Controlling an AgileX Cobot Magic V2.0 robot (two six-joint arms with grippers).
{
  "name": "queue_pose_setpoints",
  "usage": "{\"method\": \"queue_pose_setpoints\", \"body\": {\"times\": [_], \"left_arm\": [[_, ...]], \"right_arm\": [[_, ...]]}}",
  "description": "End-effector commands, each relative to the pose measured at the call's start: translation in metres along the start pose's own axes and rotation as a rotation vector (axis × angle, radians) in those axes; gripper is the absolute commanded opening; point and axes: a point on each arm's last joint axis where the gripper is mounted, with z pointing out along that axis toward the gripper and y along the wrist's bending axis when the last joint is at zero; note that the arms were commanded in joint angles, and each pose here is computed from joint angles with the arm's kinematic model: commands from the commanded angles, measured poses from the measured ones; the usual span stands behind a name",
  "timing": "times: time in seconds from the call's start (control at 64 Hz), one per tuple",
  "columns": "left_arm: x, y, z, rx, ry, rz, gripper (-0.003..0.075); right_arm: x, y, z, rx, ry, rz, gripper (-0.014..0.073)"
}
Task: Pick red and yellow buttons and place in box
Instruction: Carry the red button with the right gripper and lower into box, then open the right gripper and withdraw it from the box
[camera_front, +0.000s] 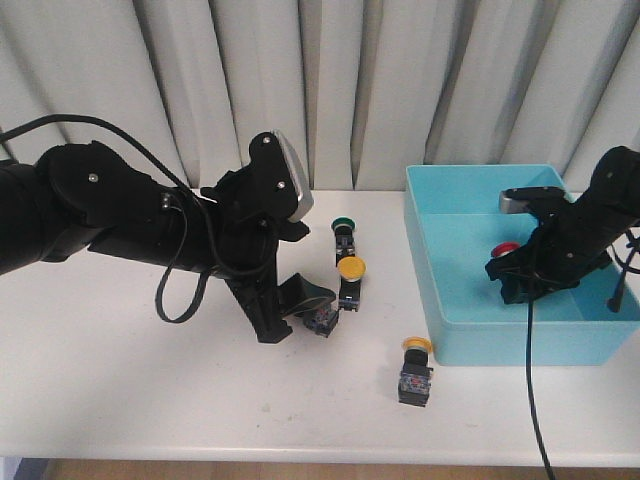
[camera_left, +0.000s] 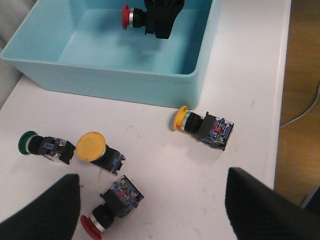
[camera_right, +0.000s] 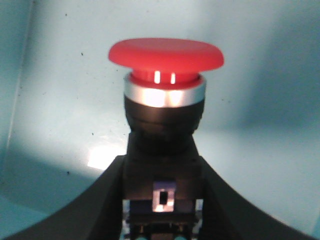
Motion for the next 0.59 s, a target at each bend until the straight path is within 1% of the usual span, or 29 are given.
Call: {"method": "queue_pose_setpoints", "body": {"times": [0.0,0.109,0.344,0.469,0.578], "left_arm": [[-0.017,0.002,-0.015,-0.04,-0.072,-0.013,0.0583],[-0.017,0.001,-0.015,-0.037,-0.071,-0.013,0.0583],[-0.017,0.001,-0.015,-0.03,-0.069,-0.013,0.0583],[-0.017,0.0,-0.015,-0.025,-0.067,-0.013,0.0583],[-0.016,-0.001,-0.015,-0.015,-0.065,-0.013,0.0583]], "right_arm": [[-0.013,0.007,-0.022,0.009,-0.068,-0.018,0.0255],[-0.013,0.006,-0.018,0.006,-0.055,-0.019,0.0293],[-0.013,0.006,-0.017,0.007,-0.056,-0.016,0.041],[-0.015,0.008,-0.024,-0.01,-0.03,-0.015,0.0418],[-0.017,0.012,-0.046,-0.031,-0.008,0.014,0.0412]]}}
